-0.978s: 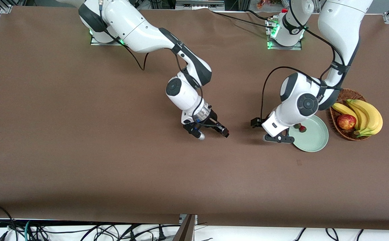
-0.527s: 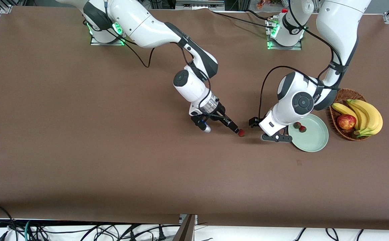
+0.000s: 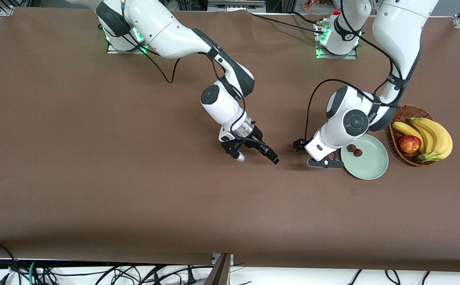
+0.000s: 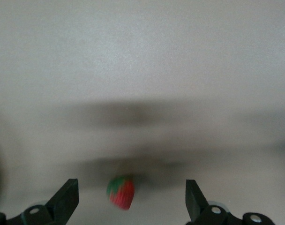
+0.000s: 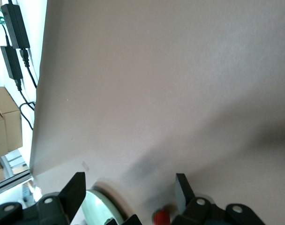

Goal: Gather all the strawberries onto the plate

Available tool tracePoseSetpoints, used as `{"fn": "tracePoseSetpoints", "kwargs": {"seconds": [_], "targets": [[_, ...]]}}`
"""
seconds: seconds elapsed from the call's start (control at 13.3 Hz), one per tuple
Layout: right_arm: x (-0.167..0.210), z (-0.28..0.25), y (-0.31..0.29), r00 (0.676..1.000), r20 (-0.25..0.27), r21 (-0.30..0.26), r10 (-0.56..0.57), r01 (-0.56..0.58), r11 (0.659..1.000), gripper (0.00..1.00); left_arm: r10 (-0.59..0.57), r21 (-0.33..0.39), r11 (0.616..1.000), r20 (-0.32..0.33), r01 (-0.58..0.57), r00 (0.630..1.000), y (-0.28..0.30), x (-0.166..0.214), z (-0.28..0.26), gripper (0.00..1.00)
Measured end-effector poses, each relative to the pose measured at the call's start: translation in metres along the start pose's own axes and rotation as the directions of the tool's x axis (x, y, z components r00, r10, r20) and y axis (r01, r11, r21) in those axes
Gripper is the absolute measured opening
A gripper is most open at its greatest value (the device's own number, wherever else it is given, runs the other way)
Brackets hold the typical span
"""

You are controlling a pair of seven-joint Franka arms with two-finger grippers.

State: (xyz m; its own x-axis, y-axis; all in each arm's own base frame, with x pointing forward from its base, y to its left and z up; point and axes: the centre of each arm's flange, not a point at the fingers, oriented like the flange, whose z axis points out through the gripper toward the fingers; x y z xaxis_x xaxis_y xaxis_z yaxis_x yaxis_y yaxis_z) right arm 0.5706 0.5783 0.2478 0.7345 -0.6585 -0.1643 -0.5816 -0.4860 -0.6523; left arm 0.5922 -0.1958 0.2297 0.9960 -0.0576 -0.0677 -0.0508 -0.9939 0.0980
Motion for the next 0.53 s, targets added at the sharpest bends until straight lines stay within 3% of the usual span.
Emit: {"fn": "tracePoseSetpoints", "kwargs": {"seconds": [0.08, 0.23, 0.3, 0.53], "targets": [[0.002, 0.001, 0.000, 0.999, -0.013, -0.014, -0.036, 0.036, 0.999, 0.85, 0.007, 0.005, 1.000, 0.005, -0.007, 1.000, 0.000, -0.001, 0.008, 1.00], [0.007, 0.002, 0.003, 0.991, -0.033, -0.062, -0.126, 0.124, 0.990, 0.98, 0.012, 0.014, 1.000, 0.030, -0.012, 0.999, -0.002, -0.007, 0.024, 1.00], [0.010, 0.002, 0.003, 0.983, -0.037, -0.096, -0.182, 0.178, 0.979, 0.99, 0.012, 0.017, 1.000, 0.046, -0.013, 0.999, -0.003, -0.011, 0.031, 1.00], [0.031, -0.012, -0.005, 0.945, -0.001, -0.218, -0.326, 0.318, 0.923, 1.00, -0.006, 0.030, 1.000, 0.089, 0.003, 0.996, -0.010, -0.027, 0.049, 1.00]]}}
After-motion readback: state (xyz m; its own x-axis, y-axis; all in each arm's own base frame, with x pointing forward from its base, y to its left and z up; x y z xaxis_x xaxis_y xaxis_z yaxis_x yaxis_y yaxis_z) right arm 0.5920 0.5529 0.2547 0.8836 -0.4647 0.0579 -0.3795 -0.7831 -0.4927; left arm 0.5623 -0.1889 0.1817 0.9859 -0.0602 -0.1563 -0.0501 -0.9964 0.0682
